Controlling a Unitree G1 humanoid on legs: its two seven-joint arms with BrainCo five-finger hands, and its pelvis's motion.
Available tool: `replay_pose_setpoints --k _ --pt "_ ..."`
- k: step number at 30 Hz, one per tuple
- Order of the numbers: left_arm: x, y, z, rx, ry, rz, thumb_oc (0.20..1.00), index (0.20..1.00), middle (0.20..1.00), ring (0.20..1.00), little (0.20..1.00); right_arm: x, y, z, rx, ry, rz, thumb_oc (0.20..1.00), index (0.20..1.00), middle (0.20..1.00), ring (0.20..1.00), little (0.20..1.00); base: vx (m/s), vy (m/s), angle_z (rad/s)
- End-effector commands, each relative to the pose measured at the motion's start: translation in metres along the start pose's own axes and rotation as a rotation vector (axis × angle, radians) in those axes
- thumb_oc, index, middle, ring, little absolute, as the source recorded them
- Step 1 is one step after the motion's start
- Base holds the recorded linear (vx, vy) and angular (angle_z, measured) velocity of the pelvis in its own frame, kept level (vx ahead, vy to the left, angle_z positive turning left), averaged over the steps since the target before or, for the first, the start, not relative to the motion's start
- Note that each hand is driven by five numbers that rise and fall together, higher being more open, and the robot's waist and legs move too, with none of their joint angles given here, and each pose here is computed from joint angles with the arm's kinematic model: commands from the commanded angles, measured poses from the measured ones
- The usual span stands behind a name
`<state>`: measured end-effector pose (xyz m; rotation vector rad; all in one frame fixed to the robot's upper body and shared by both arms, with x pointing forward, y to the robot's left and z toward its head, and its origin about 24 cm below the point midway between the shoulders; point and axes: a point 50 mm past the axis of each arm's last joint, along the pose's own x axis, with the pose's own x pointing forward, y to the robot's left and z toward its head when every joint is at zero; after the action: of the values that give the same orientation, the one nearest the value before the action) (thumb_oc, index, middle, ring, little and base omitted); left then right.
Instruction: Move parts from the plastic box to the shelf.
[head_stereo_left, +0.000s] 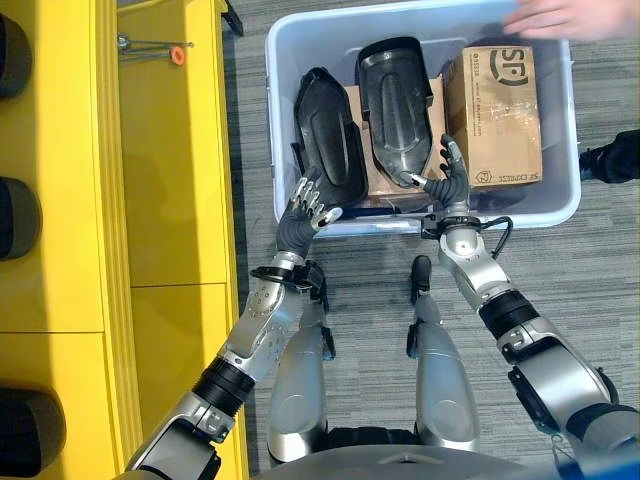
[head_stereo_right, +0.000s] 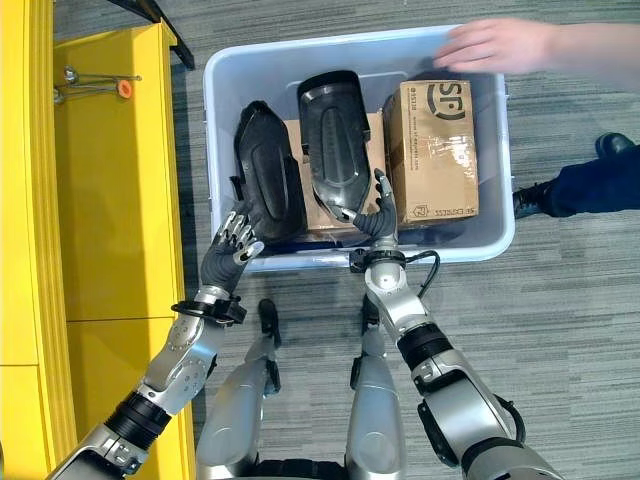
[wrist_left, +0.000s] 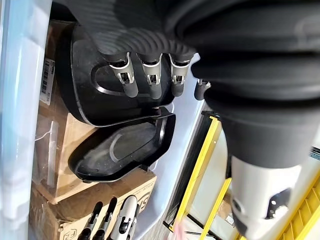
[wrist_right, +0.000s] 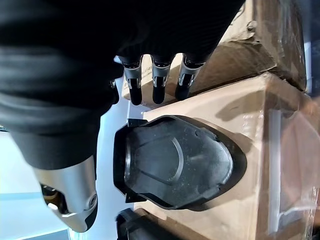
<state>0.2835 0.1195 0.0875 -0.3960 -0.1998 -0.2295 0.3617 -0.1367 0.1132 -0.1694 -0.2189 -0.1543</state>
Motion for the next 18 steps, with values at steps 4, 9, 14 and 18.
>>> replay_pose_setpoints --k 4,9,14,18 --pt "-0.007 -0.003 0.003 -0.003 -0.017 -0.041 1.0 1.0 1.0 1.0 1.0 0.007 -0.005 0.02 0.061 -0.1 -0.043 1.0 1.0 1.0 1.0 1.0 0.0 0.0 0.0" --pt "-0.007 -0.003 0.003 -0.002 -0.018 -0.041 1.0 1.0 1.0 1.0 1.0 0.009 -0.006 0.022 0.056 -0.106 -0.049 1.0 1.0 1.0 1.0 1.0 0.0 0.0 0.0" --pt "-0.008 -0.002 0.003 0.0 -0.016 -0.036 1.0 1.0 1.0 1.0 1.0 0.01 -0.006 0.024 0.051 -0.111 -0.049 1.0 1.0 1.0 1.0 1.0 0.0 0.0 0.0" --pt "-0.007 -0.002 0.003 0.0 -0.018 -0.04 1.0 1.0 1.0 1.0 1.0 0.013 -0.006 0.029 0.041 -0.128 -0.048 1.0 1.0 1.0 1.0 1.0 0.0 0.0 0.0"
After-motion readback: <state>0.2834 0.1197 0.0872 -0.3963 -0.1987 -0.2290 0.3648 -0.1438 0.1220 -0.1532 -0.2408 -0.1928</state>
